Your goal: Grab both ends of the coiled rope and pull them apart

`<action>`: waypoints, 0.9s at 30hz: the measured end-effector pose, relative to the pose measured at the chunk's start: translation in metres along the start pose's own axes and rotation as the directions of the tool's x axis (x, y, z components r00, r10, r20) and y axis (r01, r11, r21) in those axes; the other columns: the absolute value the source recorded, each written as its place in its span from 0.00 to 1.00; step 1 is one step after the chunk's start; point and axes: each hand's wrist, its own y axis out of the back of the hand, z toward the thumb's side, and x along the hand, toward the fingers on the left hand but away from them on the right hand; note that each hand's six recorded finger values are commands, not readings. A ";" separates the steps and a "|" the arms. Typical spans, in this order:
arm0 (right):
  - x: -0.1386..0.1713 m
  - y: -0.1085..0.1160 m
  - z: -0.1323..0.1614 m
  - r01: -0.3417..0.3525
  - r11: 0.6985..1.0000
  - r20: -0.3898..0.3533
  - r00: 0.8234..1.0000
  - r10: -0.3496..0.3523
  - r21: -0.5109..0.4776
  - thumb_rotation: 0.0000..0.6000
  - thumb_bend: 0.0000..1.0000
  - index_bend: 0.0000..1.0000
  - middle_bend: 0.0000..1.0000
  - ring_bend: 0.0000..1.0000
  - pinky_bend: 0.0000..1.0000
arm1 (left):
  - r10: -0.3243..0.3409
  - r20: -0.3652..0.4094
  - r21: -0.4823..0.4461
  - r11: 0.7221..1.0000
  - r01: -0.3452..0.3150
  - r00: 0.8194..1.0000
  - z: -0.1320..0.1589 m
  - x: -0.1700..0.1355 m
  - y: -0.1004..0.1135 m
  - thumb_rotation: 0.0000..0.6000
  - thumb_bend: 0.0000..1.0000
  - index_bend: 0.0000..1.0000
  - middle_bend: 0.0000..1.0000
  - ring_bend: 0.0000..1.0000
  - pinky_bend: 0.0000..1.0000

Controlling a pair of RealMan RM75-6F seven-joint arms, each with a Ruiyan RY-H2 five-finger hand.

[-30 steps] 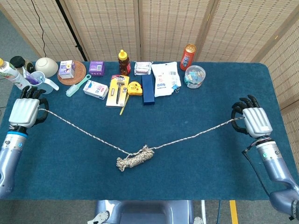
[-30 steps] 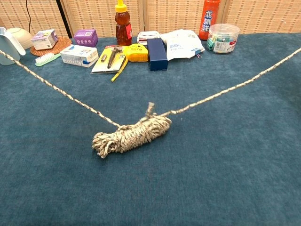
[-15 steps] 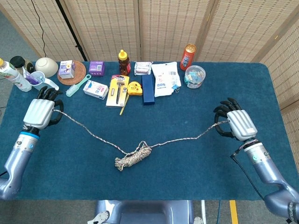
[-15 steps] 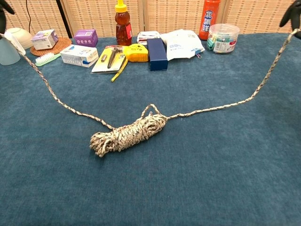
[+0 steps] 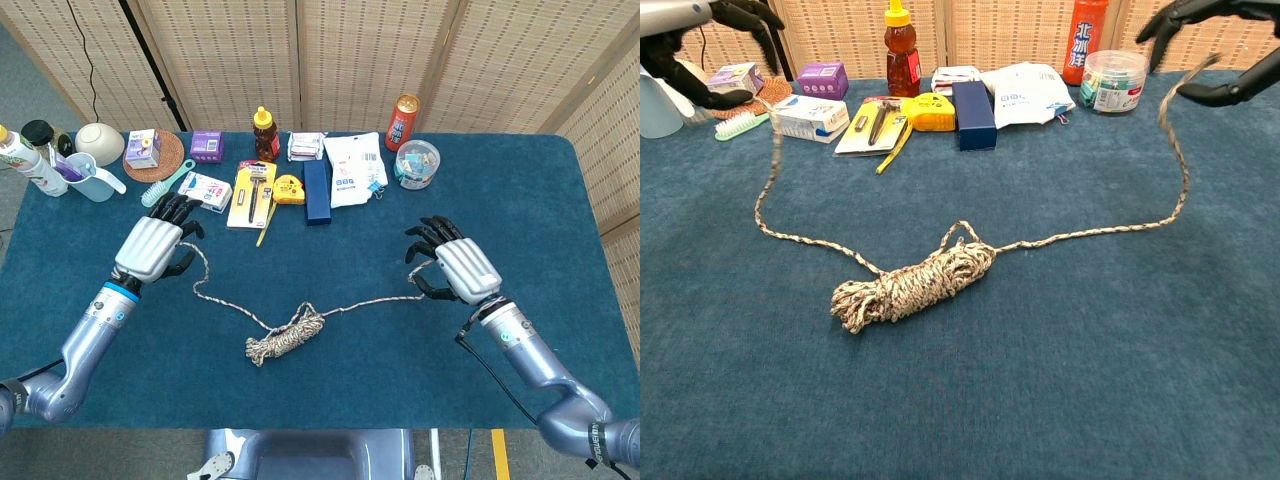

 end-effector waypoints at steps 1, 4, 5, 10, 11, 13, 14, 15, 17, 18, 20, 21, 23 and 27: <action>-0.001 -0.002 0.002 -0.012 1.000 -0.002 1.000 0.012 0.005 1.00 0.41 0.03 0.00 0.00 0.00 | -0.018 0.009 0.001 1.000 0.018 1.000 0.004 0.001 -0.003 1.00 0.36 0.00 0.00 0.00 0.00; -0.002 -0.004 0.004 -0.024 0.999 0.002 1.000 0.024 0.022 1.00 0.36 0.00 0.00 0.00 0.00 | -0.065 0.033 0.003 0.998 0.065 0.997 0.015 0.001 -0.008 1.00 0.34 0.00 0.00 0.00 0.00; -0.003 -0.004 0.004 -0.024 0.999 0.005 1.000 0.023 0.028 1.00 0.35 0.00 0.00 0.00 0.00 | -0.072 0.037 0.003 0.997 0.072 0.997 0.018 0.001 -0.008 1.00 0.33 0.00 0.00 0.00 0.00; 0.002 0.000 -0.003 -0.005 0.998 0.034 0.999 0.003 0.055 1.00 0.34 0.00 0.00 0.00 0.00 | -0.079 0.026 -0.005 0.997 0.079 0.997 0.017 -0.002 -0.004 1.00 0.31 0.00 0.00 0.00 0.00; 0.004 0.001 -0.004 -0.001 0.998 0.039 0.999 -0.001 0.059 1.00 0.34 0.00 0.00 0.00 0.00 | -0.078 0.021 -0.005 0.997 0.078 0.997 0.015 -0.003 -0.003 1.00 0.30 0.00 0.00 0.00 0.00; 0.008 0.004 -0.009 0.009 0.998 0.053 0.998 -0.013 0.066 1.00 0.34 0.00 0.00 0.00 0.00 | -0.072 0.006 -0.010 0.997 0.072 0.997 0.010 -0.007 0.000 1.00 0.30 0.00 0.00 0.00 0.00; 0.010 0.005 -0.011 0.014 0.998 0.061 0.998 -0.018 0.067 1.00 0.34 0.00 0.00 0.00 0.00 | -0.068 -0.002 -0.014 0.998 0.068 0.998 0.008 -0.009 0.001 1.00 0.30 0.00 0.00 0.00 0.00; 0.012 0.006 -0.013 0.020 0.998 0.069 0.997 -0.024 0.066 1.00 0.34 0.00 0.00 0.00 0.00 | -0.064 -0.011 -0.017 0.998 0.064 0.998 0.005 -0.011 0.002 1.00 0.30 0.00 0.00 0.00 0.00; 0.018 0.009 -0.019 0.033 0.997 0.090 0.995 -0.039 0.063 1.00 0.34 0.00 0.00 0.00 0.00 | -0.054 -0.041 -0.020 0.998 0.054 0.998 -0.004 -0.017 0.005 1.00 0.30 0.00 0.00 0.00 0.00; 0.021 0.011 -0.022 0.040 0.997 0.100 0.994 -0.046 0.060 1.00 0.34 0.00 0.00 0.00 0.00 | -0.050 -0.056 -0.019 0.999 0.049 0.997 -0.008 -0.021 0.006 1.00 0.30 0.00 0.00 0.00 0.00; 0.028 0.014 -0.029 0.057 0.997 0.124 0.990 -0.064 0.060 1.00 0.34 0.00 0.00 0.00 0.00 | -0.040 -0.094 -0.019 0.999 0.039 0.995 -0.019 -0.031 0.009 1.00 0.30 0.01 0.00 0.00 0.00; 0.032 0.016 -0.032 0.064 0.996 0.135 0.988 -0.072 0.065 1.00 0.34 0.00 0.00 0.00 0.00 | -0.037 -0.113 -0.020 0.999 0.035 0.993 -0.024 -0.036 0.010 1.00 0.30 0.02 0.00 0.00 0.00; 0.040 0.020 -0.040 0.079 0.994 0.162 0.983 -0.091 0.077 1.00 0.34 0.03 0.00 0.00 0.00 | -0.030 -0.159 -0.025 0.999 0.027 0.987 -0.037 -0.050 0.012 1.00 0.30 0.03 0.00 0.00 0.00; 0.057 0.024 -0.055 0.095 0.991 0.216 0.970 -0.112 0.089 1.00 0.34 0.08 0.00 0.00 0.00 | -0.013 -0.243 -0.030 1.000 0.006 0.970 -0.059 -0.079 0.016 1.00 0.30 0.06 0.00 0.00 0.00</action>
